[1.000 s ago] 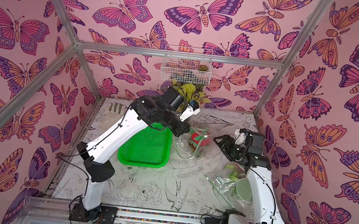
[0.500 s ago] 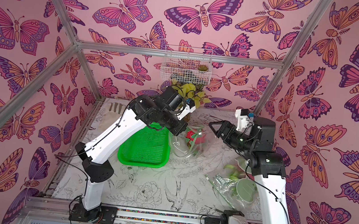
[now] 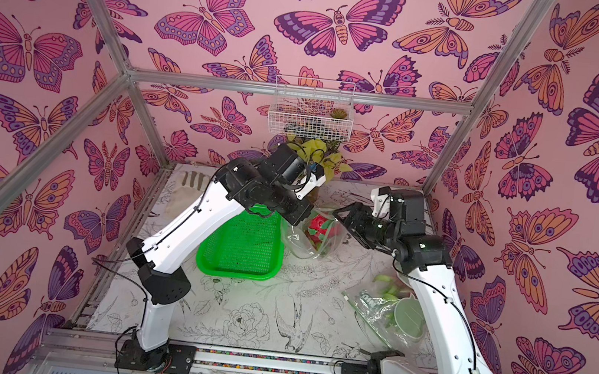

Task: Open the zip-top bag and take out the dragon fruit
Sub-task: Pick up the dragon fruit from the zipper food storage bag.

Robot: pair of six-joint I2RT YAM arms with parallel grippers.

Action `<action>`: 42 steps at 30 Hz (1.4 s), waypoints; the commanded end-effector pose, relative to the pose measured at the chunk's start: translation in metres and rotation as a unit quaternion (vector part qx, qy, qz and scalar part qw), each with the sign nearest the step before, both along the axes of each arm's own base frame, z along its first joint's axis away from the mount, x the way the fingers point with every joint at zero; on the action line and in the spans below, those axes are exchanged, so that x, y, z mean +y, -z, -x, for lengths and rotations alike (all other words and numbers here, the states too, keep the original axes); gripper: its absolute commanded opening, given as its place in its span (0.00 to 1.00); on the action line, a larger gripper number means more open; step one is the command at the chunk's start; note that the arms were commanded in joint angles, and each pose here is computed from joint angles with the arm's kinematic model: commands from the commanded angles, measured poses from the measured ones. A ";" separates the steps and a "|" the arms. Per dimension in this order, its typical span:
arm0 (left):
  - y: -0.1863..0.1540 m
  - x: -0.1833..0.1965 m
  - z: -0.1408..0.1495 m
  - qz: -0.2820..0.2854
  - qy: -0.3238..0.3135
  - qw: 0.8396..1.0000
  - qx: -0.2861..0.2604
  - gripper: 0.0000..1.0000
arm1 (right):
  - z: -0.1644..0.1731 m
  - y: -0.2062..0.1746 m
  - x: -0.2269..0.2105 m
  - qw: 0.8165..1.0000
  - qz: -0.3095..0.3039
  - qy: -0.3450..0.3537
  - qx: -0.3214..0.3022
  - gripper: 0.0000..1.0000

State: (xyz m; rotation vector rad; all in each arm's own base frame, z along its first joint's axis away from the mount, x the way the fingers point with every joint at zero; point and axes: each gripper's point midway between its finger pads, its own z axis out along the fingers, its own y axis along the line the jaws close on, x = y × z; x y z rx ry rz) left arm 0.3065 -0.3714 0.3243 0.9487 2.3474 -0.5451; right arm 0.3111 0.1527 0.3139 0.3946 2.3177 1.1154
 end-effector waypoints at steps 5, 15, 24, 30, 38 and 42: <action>-0.025 -0.011 0.009 0.042 0.032 0.998 -0.017 0.00 | -0.031 0.013 0.001 1.000 0.008 0.025 0.003 0.02; -0.083 -0.002 0.054 0.126 0.085 0.988 -0.012 0.00 | -0.054 0.038 -0.010 0.997 0.050 0.049 0.020 0.00; -0.118 0.004 0.087 0.181 0.135 0.974 -0.007 0.00 | -0.067 0.035 -0.017 0.996 0.056 0.062 0.016 0.00; -0.138 0.006 0.095 0.212 0.148 0.966 -0.025 0.00 | -0.073 0.043 -0.022 0.996 0.056 0.066 0.024 0.00; -0.160 0.032 0.084 0.203 0.094 0.970 -0.098 0.00 | -0.077 0.055 -0.025 0.995 0.059 0.069 0.034 0.00; -0.174 0.059 0.074 0.192 0.039 0.970 -0.141 0.00 | -0.077 0.058 -0.026 0.995 0.058 0.068 0.037 0.00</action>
